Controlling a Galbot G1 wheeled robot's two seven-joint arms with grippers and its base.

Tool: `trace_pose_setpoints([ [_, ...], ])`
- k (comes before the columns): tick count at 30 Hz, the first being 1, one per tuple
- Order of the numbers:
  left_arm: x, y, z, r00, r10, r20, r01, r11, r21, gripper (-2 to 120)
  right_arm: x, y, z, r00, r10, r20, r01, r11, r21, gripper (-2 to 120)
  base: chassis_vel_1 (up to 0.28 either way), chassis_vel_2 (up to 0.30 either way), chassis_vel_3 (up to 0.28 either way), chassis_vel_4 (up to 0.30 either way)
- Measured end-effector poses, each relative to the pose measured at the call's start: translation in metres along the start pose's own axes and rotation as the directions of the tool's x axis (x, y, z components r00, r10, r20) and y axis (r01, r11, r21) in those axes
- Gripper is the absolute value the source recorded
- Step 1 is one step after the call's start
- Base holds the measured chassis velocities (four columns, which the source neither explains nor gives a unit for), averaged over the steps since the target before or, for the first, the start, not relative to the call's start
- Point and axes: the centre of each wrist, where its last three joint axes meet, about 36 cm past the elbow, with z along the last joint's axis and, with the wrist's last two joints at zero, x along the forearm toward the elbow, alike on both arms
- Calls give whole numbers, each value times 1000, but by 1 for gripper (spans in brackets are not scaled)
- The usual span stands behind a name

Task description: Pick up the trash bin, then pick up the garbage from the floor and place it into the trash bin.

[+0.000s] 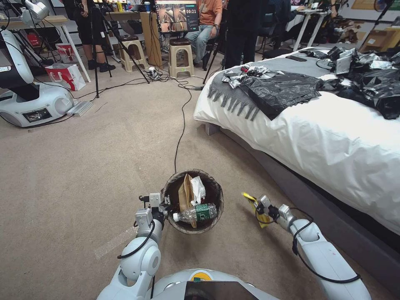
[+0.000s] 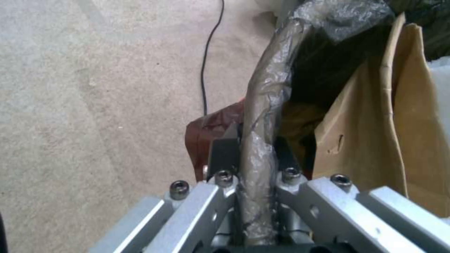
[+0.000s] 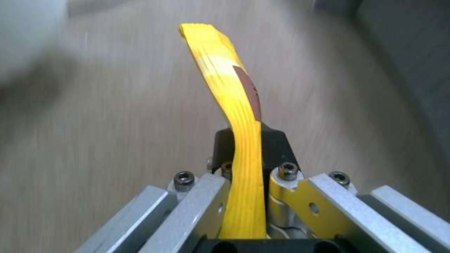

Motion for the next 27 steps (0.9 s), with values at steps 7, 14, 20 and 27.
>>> trace_pose_setpoints([
  [7,0,0,1,1000,2,-2,-2,1000,-2,0,3,7,-23,990,76,122,-79,997,16,0,0,0,0,0],
  [14,-1,-1,2,1000,7,-7,-7,1000,-2,0,13,36,-97,919,147,366,-174,984,39,0,0,0,0,0],
  [20,-1,-2,5,1000,9,-14,-9,1000,-4,0,20,83,-174,799,148,582,-195,981,19,0,0,0,0,0],
  [27,-1,-5,6,1000,15,-20,-15,1000,-3,0,32,127,-249,668,100,738,-160,987,11,0,0,0,0,0],
])
